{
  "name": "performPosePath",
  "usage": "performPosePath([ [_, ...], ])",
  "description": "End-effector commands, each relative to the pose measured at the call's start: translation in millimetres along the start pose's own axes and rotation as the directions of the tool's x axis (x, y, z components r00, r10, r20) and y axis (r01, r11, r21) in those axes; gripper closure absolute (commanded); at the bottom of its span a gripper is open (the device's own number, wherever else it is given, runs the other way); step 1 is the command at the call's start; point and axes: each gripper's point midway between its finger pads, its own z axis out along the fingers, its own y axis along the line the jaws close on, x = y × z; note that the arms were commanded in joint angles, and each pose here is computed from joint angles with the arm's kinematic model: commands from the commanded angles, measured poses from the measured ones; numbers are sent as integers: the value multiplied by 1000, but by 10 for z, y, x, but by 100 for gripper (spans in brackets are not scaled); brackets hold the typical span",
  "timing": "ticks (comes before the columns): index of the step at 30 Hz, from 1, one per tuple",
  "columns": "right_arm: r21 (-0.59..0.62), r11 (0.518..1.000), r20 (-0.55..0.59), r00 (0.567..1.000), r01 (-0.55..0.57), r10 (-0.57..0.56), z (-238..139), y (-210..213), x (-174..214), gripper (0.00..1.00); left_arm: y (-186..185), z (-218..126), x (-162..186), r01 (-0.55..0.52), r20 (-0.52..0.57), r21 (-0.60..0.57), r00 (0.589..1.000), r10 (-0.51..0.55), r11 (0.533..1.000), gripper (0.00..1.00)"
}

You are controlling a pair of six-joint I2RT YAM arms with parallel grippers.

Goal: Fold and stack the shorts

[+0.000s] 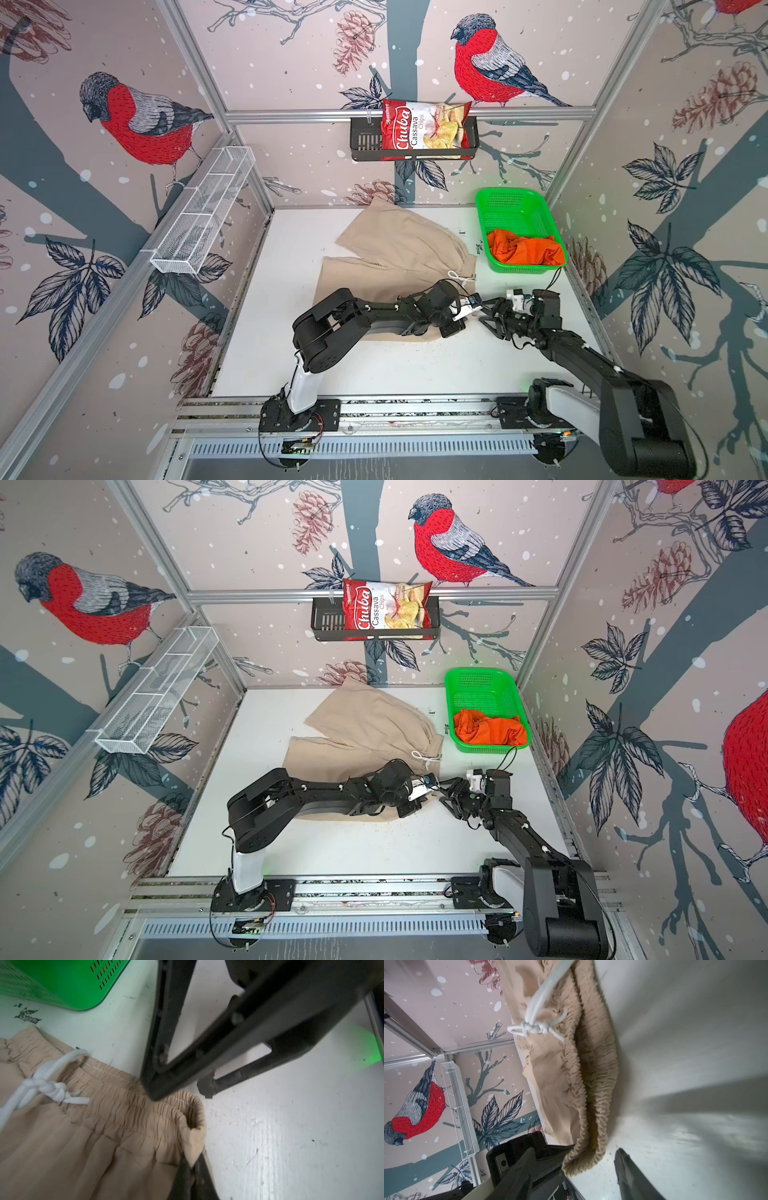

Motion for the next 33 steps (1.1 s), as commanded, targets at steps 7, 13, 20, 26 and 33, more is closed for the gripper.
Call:
performPosePath([
  [7, -45, 999, -32, 999, -19, 18, 188, 198, 43, 35, 19, -63, -102, 22, 61, -3, 998, -21, 1000, 100],
  [13, -34, 999, -37, 999, -37, 35, 234, 178, 56, 34, 37, -95, -143, 29, 85, -3, 996, -28, 1000, 100],
  [20, 7, 997, -39, 996, -79, 80, 263, 4, 89, 33, 46, -119, -155, 30, 96, 0, 995, -30, 1000, 100],
  [26, -12, 998, -73, 995, -69, 68, 372, 66, 92, 32, 39, -157, -182, 28, 109, 0, 994, -28, 1000, 80],
  [33, 27, 997, -86, 994, -71, 73, 424, -86, 125, 33, 83, -332, -229, 91, 138, -30, 987, -86, 995, 59],
])
